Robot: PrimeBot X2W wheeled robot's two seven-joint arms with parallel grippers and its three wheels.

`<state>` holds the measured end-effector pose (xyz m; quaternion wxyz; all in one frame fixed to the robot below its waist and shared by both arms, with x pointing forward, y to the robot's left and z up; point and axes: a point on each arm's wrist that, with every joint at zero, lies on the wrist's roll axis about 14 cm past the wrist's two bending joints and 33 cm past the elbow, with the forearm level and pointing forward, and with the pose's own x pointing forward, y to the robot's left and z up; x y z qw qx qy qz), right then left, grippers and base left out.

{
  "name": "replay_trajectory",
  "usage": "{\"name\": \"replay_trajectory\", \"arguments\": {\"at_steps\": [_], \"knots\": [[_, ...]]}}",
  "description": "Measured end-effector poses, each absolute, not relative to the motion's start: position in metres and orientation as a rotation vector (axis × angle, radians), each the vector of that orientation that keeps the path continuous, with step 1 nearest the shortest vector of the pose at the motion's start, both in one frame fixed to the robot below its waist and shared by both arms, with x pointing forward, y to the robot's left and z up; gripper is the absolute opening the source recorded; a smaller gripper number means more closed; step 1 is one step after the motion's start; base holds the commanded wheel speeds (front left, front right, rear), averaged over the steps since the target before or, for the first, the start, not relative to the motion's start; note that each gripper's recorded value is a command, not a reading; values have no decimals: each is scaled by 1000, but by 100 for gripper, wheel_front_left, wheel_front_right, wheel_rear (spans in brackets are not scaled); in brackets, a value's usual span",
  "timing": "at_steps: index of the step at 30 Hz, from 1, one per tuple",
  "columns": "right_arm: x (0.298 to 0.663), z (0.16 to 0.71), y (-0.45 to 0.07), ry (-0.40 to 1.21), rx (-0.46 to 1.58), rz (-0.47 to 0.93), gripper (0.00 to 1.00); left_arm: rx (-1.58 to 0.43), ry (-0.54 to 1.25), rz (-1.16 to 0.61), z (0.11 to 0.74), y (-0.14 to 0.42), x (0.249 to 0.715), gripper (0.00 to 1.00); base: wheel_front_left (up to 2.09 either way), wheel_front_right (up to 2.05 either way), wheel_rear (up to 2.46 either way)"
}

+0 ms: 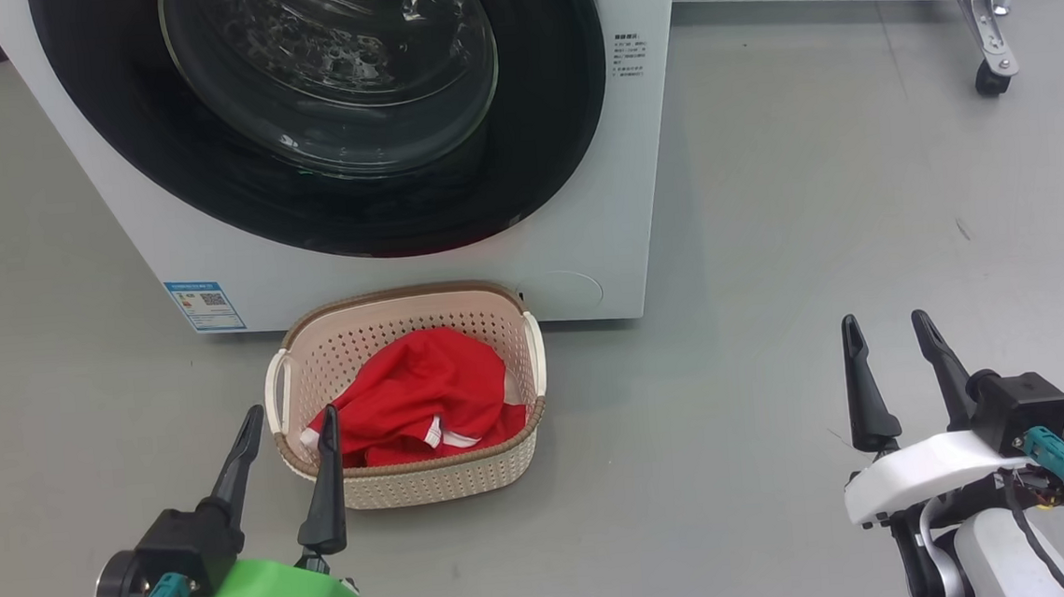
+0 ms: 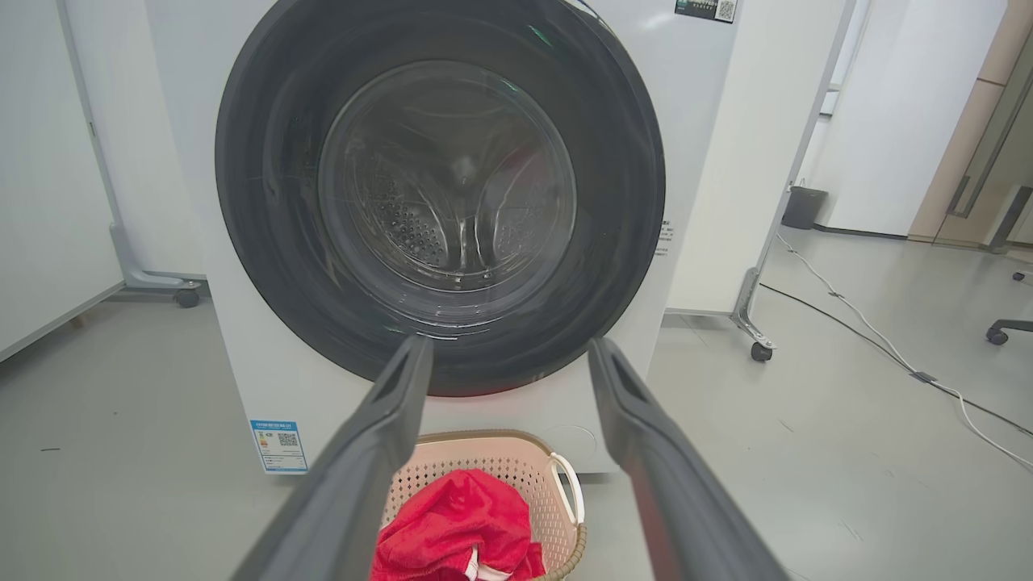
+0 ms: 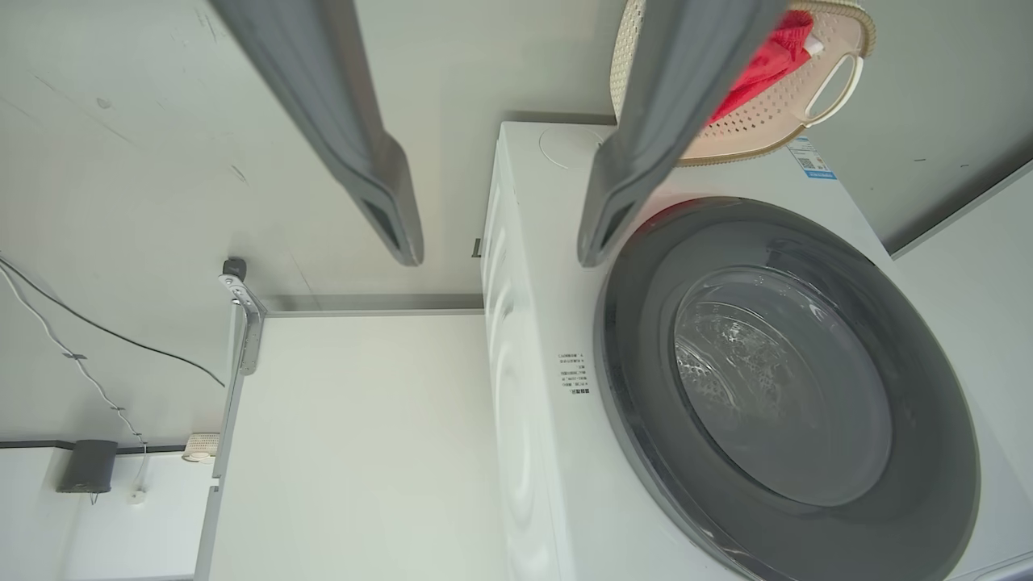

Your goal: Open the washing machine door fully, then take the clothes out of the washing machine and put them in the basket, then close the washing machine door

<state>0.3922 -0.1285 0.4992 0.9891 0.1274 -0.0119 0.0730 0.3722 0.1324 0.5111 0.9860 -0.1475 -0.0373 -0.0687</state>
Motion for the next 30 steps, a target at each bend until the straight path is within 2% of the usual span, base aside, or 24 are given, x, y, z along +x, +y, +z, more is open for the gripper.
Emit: {"name": "replay_trajectory", "arguments": {"at_steps": [19, 30], "knots": [[390, 495, -128, -14, 257, 148, 100, -299, -23, -142, 495, 129, 368, 100, 0, 0, 0], [390, 494, -126, -12, 260, 156, 100, -368, -10, -124, 491, 133, 367, 100, 0, 0, 0]]}}
